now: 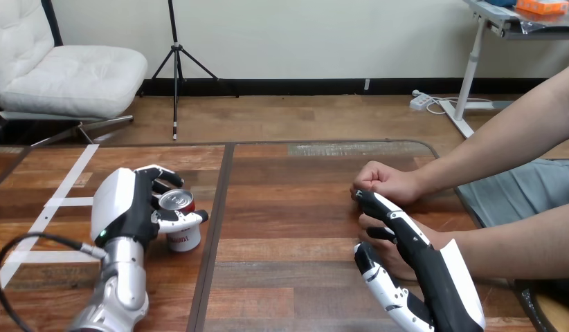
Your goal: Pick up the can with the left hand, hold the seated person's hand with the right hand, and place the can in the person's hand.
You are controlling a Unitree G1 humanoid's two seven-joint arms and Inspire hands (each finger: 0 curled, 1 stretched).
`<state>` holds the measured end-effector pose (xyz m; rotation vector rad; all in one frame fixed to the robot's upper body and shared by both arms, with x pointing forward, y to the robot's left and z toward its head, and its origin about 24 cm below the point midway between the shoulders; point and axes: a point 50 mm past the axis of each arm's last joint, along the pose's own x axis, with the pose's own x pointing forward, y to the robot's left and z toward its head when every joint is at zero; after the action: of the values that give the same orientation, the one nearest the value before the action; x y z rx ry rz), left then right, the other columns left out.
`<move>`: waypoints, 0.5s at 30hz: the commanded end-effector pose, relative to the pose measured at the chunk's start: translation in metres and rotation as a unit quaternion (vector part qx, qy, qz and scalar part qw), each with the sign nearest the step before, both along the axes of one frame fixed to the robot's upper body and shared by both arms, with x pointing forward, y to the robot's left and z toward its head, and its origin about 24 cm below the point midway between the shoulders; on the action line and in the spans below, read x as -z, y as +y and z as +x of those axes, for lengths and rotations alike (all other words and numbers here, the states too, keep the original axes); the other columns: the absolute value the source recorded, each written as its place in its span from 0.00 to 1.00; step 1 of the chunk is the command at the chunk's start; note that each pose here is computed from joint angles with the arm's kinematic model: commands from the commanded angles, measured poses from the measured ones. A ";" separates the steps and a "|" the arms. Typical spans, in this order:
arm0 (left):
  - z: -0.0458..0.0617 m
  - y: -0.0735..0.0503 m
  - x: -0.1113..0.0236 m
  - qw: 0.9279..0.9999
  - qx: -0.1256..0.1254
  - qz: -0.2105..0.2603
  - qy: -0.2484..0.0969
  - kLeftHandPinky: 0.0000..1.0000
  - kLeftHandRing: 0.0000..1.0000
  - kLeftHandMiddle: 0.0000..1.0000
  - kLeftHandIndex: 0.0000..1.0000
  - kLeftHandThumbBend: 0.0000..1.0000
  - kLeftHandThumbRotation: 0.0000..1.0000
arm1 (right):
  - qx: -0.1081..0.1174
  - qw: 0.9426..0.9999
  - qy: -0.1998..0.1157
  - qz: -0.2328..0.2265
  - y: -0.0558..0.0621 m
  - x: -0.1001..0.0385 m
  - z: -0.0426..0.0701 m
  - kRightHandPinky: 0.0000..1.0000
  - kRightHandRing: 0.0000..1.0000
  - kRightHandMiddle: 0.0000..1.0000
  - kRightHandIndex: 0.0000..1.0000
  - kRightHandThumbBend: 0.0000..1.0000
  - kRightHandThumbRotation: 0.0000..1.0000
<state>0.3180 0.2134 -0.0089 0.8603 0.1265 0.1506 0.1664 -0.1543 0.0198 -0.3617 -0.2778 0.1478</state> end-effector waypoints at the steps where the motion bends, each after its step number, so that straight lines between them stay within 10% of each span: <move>1: 0.018 -0.007 -0.020 0.999 0.022 0.021 -0.017 0.49 0.56 0.60 0.62 0.78 0.00 | -0.002 0.999 -0.051 0.010 0.001 -0.017 0.010 0.79 0.88 0.89 0.87 0.39 0.70; 15: 0.017 -0.007 -0.018 1.000 0.016 0.007 -0.021 0.50 0.50 0.53 0.58 0.74 0.00 | -0.002 0.999 -0.051 0.010 0.001 -0.017 0.009 0.79 0.88 0.89 0.87 0.39 0.68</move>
<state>0.3204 0.2096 -0.0091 0.8737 0.1384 0.1182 0.1664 -0.1545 0.0199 -0.3609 -0.2781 0.1473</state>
